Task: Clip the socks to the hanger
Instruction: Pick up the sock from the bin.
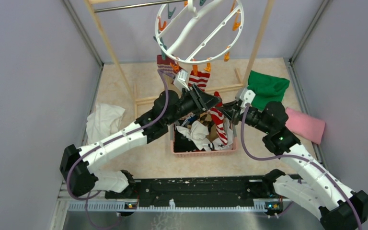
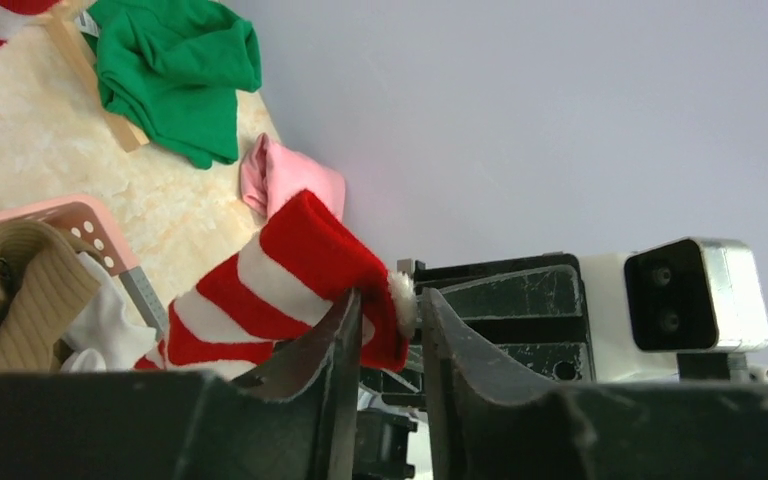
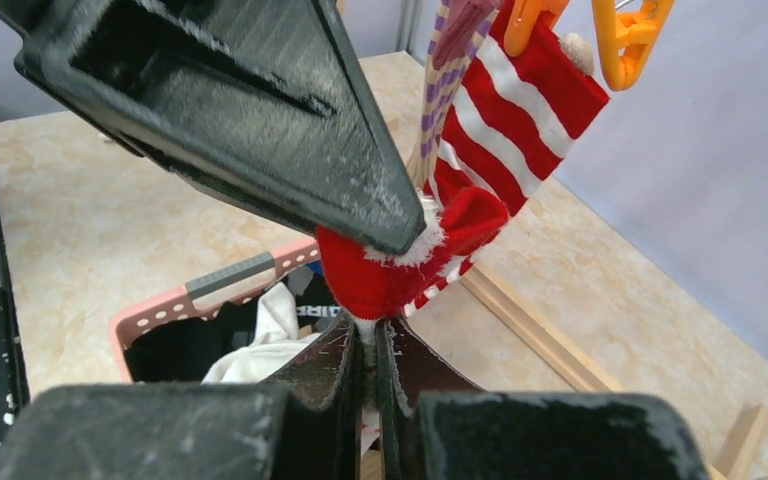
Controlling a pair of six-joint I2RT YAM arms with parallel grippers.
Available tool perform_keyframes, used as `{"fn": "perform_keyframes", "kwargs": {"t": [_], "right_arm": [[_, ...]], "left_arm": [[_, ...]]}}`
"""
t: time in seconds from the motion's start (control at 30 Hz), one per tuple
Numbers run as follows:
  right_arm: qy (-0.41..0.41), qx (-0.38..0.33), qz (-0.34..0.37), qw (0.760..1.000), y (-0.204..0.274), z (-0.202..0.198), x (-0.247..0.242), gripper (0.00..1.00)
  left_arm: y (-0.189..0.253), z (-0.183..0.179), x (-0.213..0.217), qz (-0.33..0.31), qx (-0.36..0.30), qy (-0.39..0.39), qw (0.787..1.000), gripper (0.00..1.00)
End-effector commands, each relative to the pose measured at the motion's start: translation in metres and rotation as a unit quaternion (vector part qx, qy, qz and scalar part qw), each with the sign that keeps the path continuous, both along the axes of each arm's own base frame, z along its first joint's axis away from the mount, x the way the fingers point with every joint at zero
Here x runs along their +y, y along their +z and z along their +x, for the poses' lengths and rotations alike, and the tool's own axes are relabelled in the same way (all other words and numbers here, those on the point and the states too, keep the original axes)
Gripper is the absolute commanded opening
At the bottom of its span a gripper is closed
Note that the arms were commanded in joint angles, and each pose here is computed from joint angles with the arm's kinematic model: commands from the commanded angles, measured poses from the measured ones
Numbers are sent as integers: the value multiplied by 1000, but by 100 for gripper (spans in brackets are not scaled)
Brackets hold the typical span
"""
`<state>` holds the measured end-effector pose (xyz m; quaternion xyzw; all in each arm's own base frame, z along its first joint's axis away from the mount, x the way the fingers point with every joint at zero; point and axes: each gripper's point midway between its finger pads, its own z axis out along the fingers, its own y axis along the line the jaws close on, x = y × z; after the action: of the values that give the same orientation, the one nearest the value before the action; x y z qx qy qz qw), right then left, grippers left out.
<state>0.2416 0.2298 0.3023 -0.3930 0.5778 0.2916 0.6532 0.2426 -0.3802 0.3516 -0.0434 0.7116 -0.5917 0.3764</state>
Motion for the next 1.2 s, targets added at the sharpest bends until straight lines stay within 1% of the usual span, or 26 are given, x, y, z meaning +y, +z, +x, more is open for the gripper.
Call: {"fn": "perform_keyframes", "kwargs": {"t": [0.0,0.07,0.13,0.17,0.23,0.27,0.33,0.4,0.47,0.53,0.63,0.7,0.77,0.87,0.93,1.0,1.1,1.17], "right_arm": [[41,-47,14,998,28,-18,6,1],[57,-49,9,997,23,-23,6,1],[67,-49,8,997,21,-26,5,1],[74,-51,7,996,20,-28,5,1],[89,-59,5,994,18,-33,5,1],[99,-67,2,993,16,-36,6,1],[143,-85,-5,986,13,-49,11,2],[189,-98,-7,977,11,-63,16,3],[239,-112,-4,965,10,-79,20,4],[271,-121,4,955,11,-89,23,4],[307,-125,9,943,11,-99,26,4],[327,-130,10,936,12,-105,27,4],[338,-133,11,932,12,-109,29,4],[350,-134,12,927,12,-113,30,4],[354,-135,12,925,12,-115,30,4],[355,-133,13,925,12,-115,31,4],[354,-131,13,926,11,-115,30,4],[354,-131,13,926,10,-115,31,5]], "left_arm": [[45,-8,22,-30,-89,14,995,45],[55,-14,37,-10,-146,14,989,63],[62,-25,54,22,-215,1,976,77],[63,-32,62,44,-253,-9,966,83],[62,-48,78,89,-333,-29,938,95],[59,-54,85,114,-367,-33,922,98],[50,-62,99,145,-403,-35,903,99],[45,-72,108,155,-446,-39,880,99],[38,-80,107,159,-483,-56,859,99],[29,-90,100,150,-519,-86,837,99],[19,-94,92,135,-542,-102,823,99],[14,-93,88,131,-545,-106,822,99],[9,-90,82,129,-539,-113,824,91],[4,-89,73,120,-531,-129,829,85],[2,-86,68,115,-525,-134,833,81],[1,-85,64,109,-522,-136,835,80],[4,-86,59,93,-525,-141,834,77],[4,-88,57,85,-526,-148,833,73]]}}
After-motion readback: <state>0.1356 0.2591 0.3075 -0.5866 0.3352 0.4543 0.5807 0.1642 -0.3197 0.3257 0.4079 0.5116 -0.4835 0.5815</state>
